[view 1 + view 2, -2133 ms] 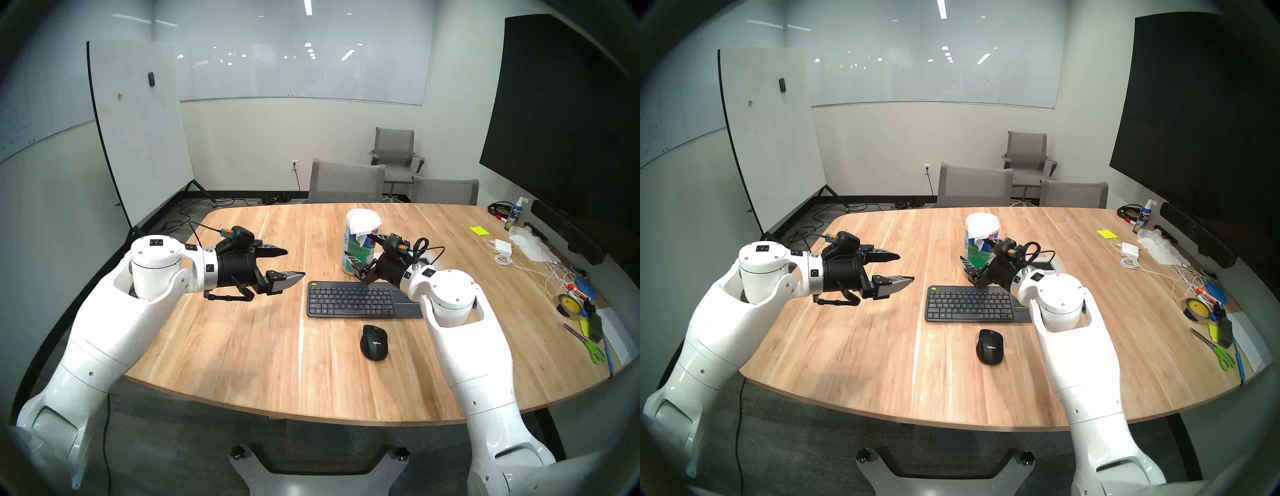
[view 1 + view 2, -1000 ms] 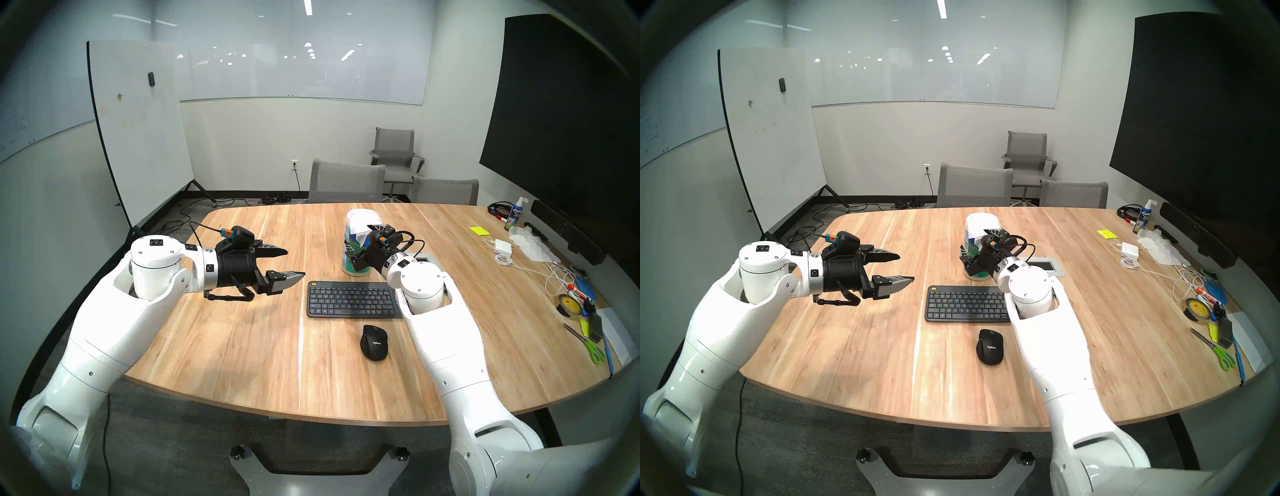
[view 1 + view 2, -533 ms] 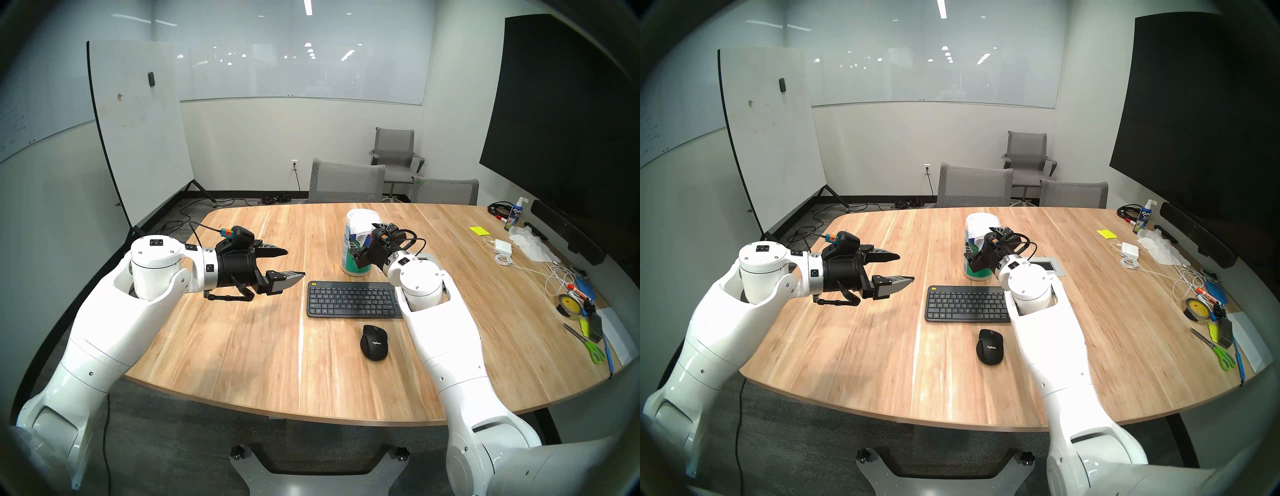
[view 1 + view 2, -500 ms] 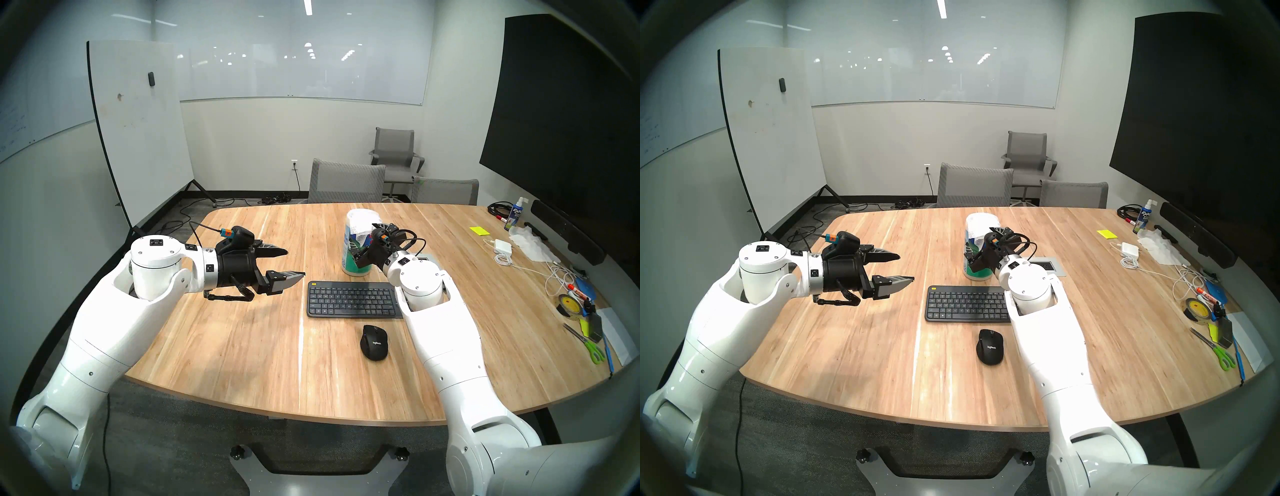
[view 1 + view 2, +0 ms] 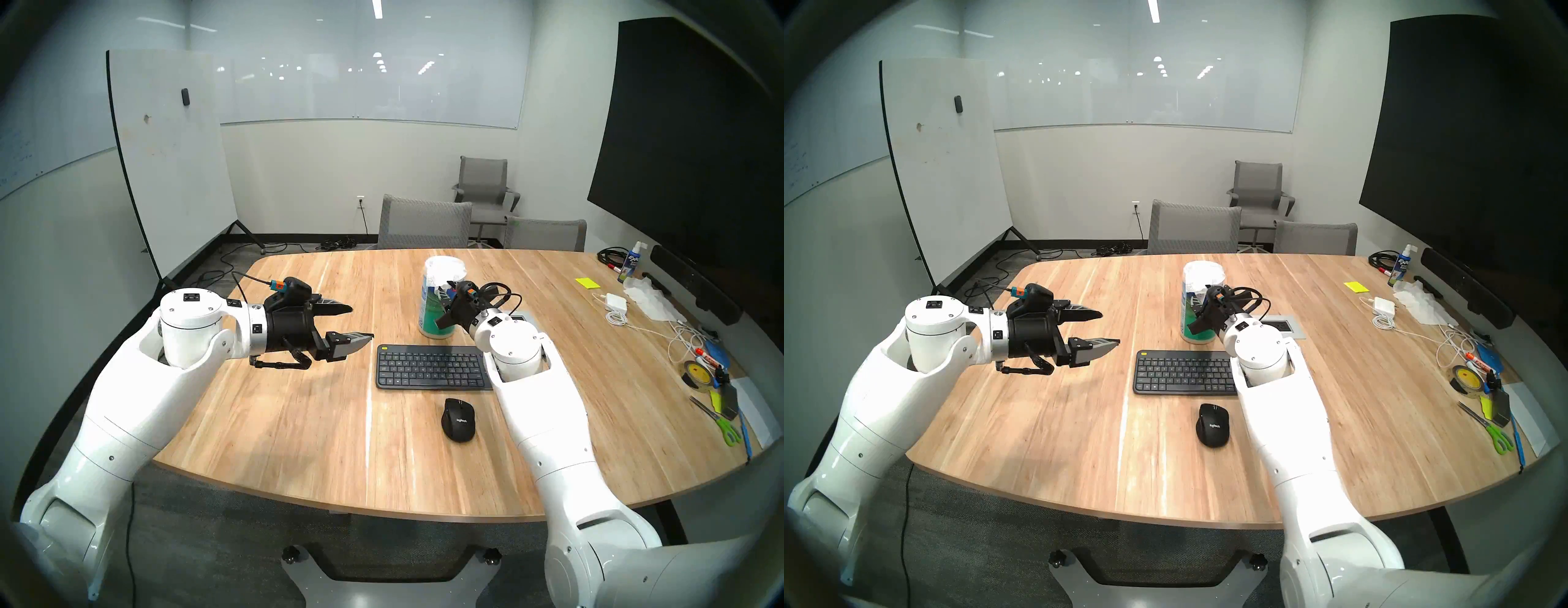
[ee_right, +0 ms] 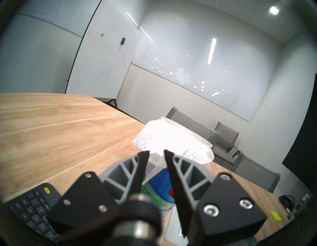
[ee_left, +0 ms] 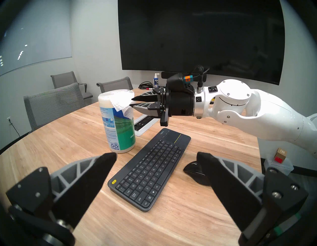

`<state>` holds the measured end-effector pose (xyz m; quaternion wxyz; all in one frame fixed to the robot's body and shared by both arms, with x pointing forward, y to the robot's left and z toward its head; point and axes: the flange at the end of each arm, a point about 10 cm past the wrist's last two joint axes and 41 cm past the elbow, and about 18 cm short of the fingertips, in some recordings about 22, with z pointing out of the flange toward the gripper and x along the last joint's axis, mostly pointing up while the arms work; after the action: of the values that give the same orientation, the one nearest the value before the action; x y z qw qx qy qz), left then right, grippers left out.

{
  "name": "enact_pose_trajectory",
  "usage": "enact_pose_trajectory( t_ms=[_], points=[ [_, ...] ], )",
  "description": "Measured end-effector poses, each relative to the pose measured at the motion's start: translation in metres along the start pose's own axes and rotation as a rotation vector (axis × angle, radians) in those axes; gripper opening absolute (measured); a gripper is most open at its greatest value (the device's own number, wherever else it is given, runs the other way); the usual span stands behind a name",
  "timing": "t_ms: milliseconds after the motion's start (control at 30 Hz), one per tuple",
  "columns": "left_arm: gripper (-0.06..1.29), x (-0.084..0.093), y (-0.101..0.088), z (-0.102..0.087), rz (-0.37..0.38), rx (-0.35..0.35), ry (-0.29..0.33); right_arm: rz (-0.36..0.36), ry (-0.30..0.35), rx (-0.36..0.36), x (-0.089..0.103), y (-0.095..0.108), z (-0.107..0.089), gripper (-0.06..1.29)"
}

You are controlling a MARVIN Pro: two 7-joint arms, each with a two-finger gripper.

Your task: Wipe the keyboards and mice with a disinfecting wipe, then set the wipe down

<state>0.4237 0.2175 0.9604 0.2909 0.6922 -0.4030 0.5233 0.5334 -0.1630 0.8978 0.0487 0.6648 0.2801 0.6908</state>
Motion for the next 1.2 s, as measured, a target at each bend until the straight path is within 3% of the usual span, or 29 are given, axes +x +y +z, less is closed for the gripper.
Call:
enact_pose_trajectory(
  t_ms=[67, 167, 433, 767, 1200],
  points=[
    [1.27, 0.0, 0.0, 0.0, 0.0, 0.0, 0.0, 0.001, 0.0, 0.0, -0.001, 0.0, 0.0, 0.85],
    [1.27, 0.0, 0.0, 0.0, 0.0, 0.0, 0.0, 0.003, -0.001, -0.001, -0.003, 0.0, 0.0, 0.49],
    [1.27, 0.0, 0.0, 0.0, 0.0, 0.0, 0.0, 0.014, 0.001, -0.005, -0.005, 0.002, -0.003, -0.02],
    [1.27, 0.0, 0.0, 0.0, 0.0, 0.0, 0.0, 0.028, 0.01, 0.009, -0.009, 0.015, -0.013, -0.03],
    [1.27, 0.0, 0.0, 0.0, 0.0, 0.0, 0.0, 0.073, 0.056, 0.005, -0.009, 0.064, -0.05, -0.03]
  ],
)
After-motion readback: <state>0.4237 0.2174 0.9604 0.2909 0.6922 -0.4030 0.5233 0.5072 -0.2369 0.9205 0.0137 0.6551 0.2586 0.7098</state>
